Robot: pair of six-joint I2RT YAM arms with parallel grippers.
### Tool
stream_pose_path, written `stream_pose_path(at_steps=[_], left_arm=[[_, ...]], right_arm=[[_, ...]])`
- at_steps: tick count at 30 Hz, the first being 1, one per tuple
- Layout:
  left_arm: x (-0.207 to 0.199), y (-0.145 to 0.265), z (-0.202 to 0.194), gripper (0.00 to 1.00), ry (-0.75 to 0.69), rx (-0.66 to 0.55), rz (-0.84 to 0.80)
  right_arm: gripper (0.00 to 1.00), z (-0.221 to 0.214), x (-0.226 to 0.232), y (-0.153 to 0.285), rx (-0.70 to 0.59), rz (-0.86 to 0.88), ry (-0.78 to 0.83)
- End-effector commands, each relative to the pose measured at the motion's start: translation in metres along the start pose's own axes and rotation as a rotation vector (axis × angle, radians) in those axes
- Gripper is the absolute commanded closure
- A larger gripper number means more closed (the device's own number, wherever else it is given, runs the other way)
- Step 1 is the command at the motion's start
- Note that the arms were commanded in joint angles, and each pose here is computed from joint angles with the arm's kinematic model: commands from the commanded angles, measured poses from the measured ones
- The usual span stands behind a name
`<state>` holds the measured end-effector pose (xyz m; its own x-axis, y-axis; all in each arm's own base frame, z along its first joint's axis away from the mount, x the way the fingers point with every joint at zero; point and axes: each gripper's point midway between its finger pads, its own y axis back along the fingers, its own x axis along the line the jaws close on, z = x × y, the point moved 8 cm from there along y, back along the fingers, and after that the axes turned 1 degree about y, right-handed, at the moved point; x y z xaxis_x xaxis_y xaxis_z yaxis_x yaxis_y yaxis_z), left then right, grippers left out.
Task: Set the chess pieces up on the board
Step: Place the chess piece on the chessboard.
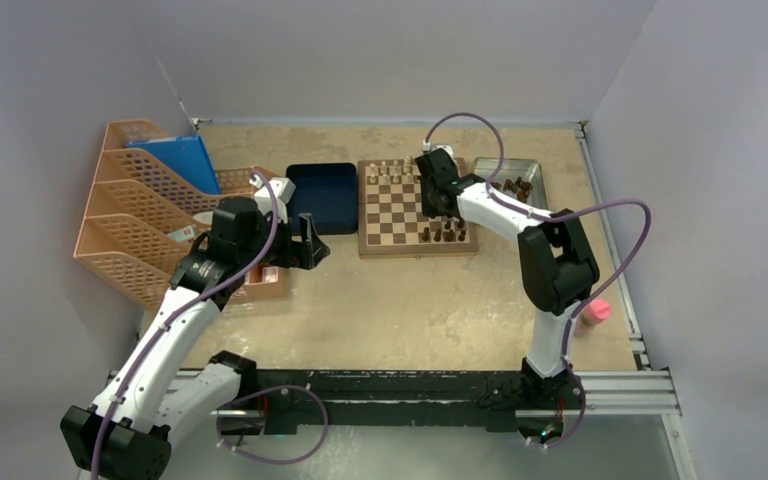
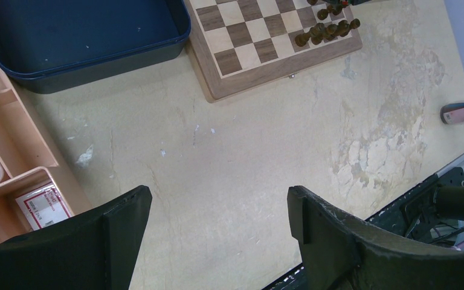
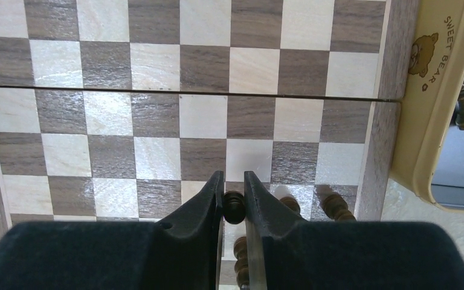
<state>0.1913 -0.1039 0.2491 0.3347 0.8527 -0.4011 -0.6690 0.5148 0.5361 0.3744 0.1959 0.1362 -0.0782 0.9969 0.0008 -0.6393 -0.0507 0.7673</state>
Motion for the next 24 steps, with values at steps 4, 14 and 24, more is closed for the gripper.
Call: stream_pose_path(at_steps=[4,14,24], left_arm=[[-0.0035,0.0016,0.0037,0.17,-0.017,-0.029,-0.023],[-0.0035,0.0018,0.0034,0.17,-0.017,-0.028,-0.023],[-0.0035,0.0012,0.0042,0.17,-0.018,-0.030,-0.024]], right_arm=[[0.79,-0.0066,-0.0049,0.0013,0.026,-0.027,0.022],[0.77,-0.0133,-0.0059,-0.0041,0.046,-0.032,0.034],[0.78,-0.0092,-0.0074,-0.0017,0.032,-0.052,0.039]])
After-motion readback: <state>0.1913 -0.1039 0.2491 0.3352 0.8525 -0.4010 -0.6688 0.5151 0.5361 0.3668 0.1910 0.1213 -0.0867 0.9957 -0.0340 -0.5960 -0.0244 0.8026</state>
